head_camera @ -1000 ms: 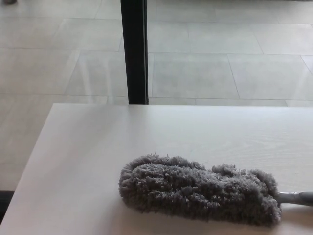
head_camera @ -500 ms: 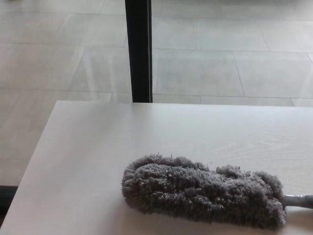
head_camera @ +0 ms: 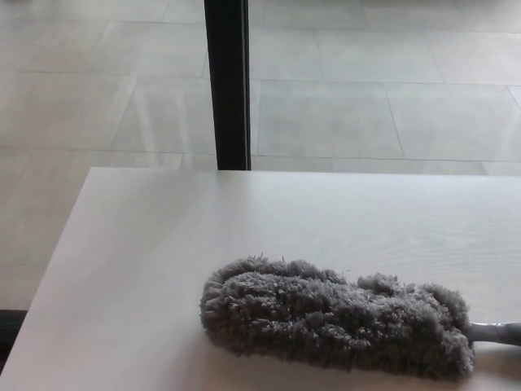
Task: The robot uses its right hand to pick up the duster kept in the middle of the desk and use it to wipe the desk by swiping its surface twice
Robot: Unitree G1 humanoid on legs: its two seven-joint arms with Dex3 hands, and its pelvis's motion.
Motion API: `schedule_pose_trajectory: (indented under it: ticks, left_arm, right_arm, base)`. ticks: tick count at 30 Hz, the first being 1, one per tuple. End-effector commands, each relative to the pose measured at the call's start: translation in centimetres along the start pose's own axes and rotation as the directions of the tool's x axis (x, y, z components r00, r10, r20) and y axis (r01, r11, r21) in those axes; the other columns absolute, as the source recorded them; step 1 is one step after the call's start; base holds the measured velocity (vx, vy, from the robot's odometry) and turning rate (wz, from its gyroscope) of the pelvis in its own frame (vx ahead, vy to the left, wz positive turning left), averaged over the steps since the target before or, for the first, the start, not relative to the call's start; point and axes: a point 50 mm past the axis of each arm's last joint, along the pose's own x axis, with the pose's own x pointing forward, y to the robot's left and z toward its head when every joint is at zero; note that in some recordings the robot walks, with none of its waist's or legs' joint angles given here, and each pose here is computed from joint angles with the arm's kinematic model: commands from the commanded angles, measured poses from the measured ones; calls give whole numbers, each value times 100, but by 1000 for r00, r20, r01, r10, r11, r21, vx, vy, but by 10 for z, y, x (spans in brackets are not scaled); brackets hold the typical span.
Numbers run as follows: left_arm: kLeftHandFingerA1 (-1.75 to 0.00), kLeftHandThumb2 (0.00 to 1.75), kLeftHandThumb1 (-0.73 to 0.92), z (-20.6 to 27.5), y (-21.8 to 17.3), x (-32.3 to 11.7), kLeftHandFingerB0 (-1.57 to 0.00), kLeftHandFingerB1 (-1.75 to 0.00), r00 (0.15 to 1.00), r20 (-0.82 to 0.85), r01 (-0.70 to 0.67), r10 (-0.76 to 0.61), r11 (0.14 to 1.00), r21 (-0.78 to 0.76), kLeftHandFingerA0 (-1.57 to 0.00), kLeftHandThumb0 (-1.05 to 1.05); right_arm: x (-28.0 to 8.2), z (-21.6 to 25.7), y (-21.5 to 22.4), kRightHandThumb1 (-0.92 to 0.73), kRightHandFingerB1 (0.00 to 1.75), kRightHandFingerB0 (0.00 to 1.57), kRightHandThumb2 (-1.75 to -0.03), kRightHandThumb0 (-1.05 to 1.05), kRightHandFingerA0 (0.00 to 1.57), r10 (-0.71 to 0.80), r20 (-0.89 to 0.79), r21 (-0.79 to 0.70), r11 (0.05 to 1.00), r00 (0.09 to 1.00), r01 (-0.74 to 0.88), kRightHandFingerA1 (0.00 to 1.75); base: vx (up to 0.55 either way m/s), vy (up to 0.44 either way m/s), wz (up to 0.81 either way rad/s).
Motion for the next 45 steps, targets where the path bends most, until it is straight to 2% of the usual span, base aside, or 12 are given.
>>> schedule_pose_trajectory:
  ticks: [1, 7, 10, 16, 28, 33, 34, 37, 38, 39, 41, 45]
  left_arm:
    - [-63, 60, 67, 6, 8, 0, -55, -49, 1000, 18, 1, 0, 999, -37, -72, -48]
    - [-60, 61, 68, 9, 9, 0, -56, -48, 1000, 24, -1, 1, 1000, 0, -73, -50]
    - [-61, 60, 68, 9, 8, 0, -58, -50, 1000, 18, 1, 0, 1000, -19, -71, -48]
    - [-61, 60, 68, 10, 6, 1, -58, -49, 1000, 25, 6, -7, 1000, 7, -73, -50]
    - [-61, 61, 68, 15, 7, 1, -56, -48, 999, 33, 4, -4, 1000, 11, -72, -54]
    - [-65, 59, 67, 17, 5, 2, -59, -50, 1000, 24, 2, -1, 1000, -14, -72, -51]
    - [-65, 59, 67, 17, 5, 2, -59, -50, 1000, 25, 0, 0, 1000, -11, -73, -50]
    - [-63, 60, 68, 18, 5, 2, -59, -48, 1000, 31, -2, 1, 999, 39, -73, -52]
    - [-61, 60, 67, 19, 5, 2, -59, -49, 999, 33, -3, 2, 999, 37, -75, -50]
    - [-63, 60, 67, 20, 5, 2, -60, -49, 999, 43, 0, -2, 999, 49, -75, -50]
    - [-62, 59, 67, 21, 5, 2, -60, -49, 999, 40, 11, -12, 1000, 18, -74, -50]
    - [-61, 59, 66, 23, 5, 3, -61, -48, 999, 42, 4, -5, 1000, 21, -76, -51]
  right_arm:
    - [-4, 8, 78, -56, 30, 35, -56, -61, 44, 399, 44, -372, 857, 916, -356, 45]
    - [-18, -10, 104, -57, 36, 47, -60, -61, 39, 554, -75, -430, 732, 829, -528, 44]
    - [-28, -25, 117, -58, 38, 53, -58, -53, 46, 596, -126, -430, 688, 793, -585, 50]
    - [-33, -52, 124, -60, 39, 52, -58, -53, 40, 565, -239, -418, 675, 790, -608, 57]
    - [-44, -87, 118, -61, 37, 47, -59, -50, 39, 540, -357, -469, 603, 762, -646, 56]
    - [-55, -94, 122, -65, 37, 34, -60, -54, 37, 596, -385, -615, 404, 705, -677, 63]
    - [-58, -95, 122, -66, 37, 31, -60, -54, 39, 605, -390, -651, 352, 694, -673, 72]
    - [-62, -98, 125, -68, 39, 30, -60, -49, 46, 615, -387, -699, 290, 687, -653, 73]
    - [-66, -98, 127, -53, 59, 33, -89, -45, 66, 633, -340, -742, 273, 695, -612, 111]
    - [-69, -98, 128, -71, 61, 41, -62, -32, 58, 636, -308, -765, 276, 708, -581, 148]
    - [-74, -98, 131, -73, 79, 42, -61, -27, 60, 638, -234, -803, 299, 734, -515, 155]
    - [-79, -100, 139, -72, 72, 39, -63, -34, 59, 637, -193, -837, 290, 746, -464, 150]
  base:
    - [0, 0, 0]
    - [0, 0, 0]
    - [0, 0, 0]
    - [0, 0, 0]
    - [0, 0, 0]
    - [0, 0, 0]
    - [0, 0, 0]
    - [0, 0, 0]
    - [0, 0, 0]
    - [0, 0, 0]
    - [0, 0, 0]
    - [0, 0, 0]
